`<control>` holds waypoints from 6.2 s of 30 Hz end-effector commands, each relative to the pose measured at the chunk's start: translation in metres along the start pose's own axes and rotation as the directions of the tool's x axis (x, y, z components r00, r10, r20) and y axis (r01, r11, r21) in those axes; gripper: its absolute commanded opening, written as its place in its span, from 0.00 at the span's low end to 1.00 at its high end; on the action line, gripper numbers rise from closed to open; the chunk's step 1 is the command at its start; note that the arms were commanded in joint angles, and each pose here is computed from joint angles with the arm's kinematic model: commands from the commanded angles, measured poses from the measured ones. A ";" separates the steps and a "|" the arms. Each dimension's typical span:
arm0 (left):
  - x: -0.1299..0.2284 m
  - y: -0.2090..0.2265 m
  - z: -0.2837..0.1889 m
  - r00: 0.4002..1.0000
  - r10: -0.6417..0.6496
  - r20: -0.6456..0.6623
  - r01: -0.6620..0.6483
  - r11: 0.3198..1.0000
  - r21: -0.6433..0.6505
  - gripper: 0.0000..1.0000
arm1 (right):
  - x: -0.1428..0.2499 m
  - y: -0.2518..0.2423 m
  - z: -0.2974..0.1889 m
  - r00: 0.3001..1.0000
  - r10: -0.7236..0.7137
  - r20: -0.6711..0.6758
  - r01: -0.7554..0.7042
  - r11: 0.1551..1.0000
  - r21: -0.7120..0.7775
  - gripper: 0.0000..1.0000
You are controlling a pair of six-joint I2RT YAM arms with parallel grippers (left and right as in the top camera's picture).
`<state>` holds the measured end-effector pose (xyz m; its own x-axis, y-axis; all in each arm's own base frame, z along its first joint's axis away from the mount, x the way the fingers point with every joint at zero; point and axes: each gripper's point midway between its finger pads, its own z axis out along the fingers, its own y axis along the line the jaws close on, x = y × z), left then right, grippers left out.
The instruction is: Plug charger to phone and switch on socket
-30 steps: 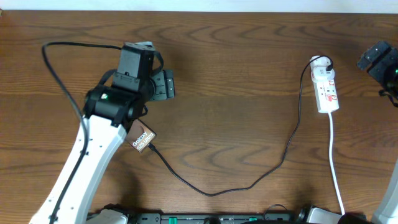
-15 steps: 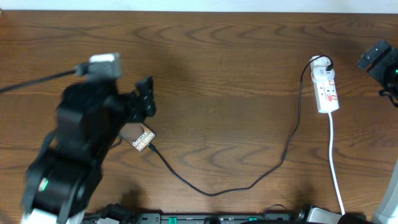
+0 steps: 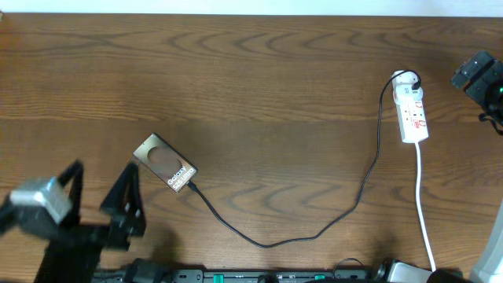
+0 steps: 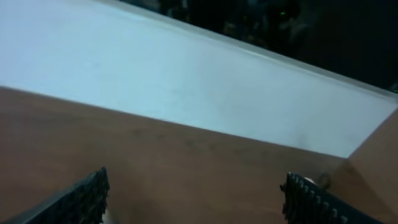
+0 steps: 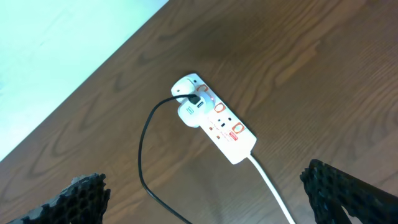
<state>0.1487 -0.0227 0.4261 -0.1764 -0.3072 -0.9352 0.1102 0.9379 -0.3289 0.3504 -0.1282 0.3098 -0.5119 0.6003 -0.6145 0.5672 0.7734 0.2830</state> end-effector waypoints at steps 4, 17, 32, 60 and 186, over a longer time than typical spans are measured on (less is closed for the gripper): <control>0.011 0.025 -0.015 0.999 0.002 0.053 0.005 0.992 -0.127 0.87 | -0.003 -0.002 -0.005 1.000 0.013 0.018 -0.013 1.000 0.010 0.99; 0.043 0.037 0.014 0.973 0.009 0.229 0.008 0.997 -0.071 0.87 | -0.003 -0.002 -0.005 1.000 0.013 0.018 -0.013 1.000 0.010 0.99; 0.066 0.055 0.052 0.886 0.023 0.463 -0.020 1.000 -0.012 0.87 | -0.003 -0.002 -0.005 1.000 0.013 0.018 -0.013 1.000 0.010 0.99; 0.146 0.113 0.104 0.909 0.037 0.414 0.019 0.991 -0.131 0.87 | -0.003 -0.002 -0.005 1.000 0.013 0.018 -0.013 1.000 0.010 0.99; 0.244 0.130 0.127 0.974 0.225 0.001 -0.222 0.962 -0.159 0.87 | 0.211 -0.054 0.051 0.809 -0.156 0.567 0.286 0.947 -0.148 0.99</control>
<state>0.2450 0.0078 0.1527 -0.1001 -0.0947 -0.9905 -0.0299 0.9953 -0.0921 0.2451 -0.0537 0.1185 -0.1513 0.3265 -0.9330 0.3121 0.9114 0.2683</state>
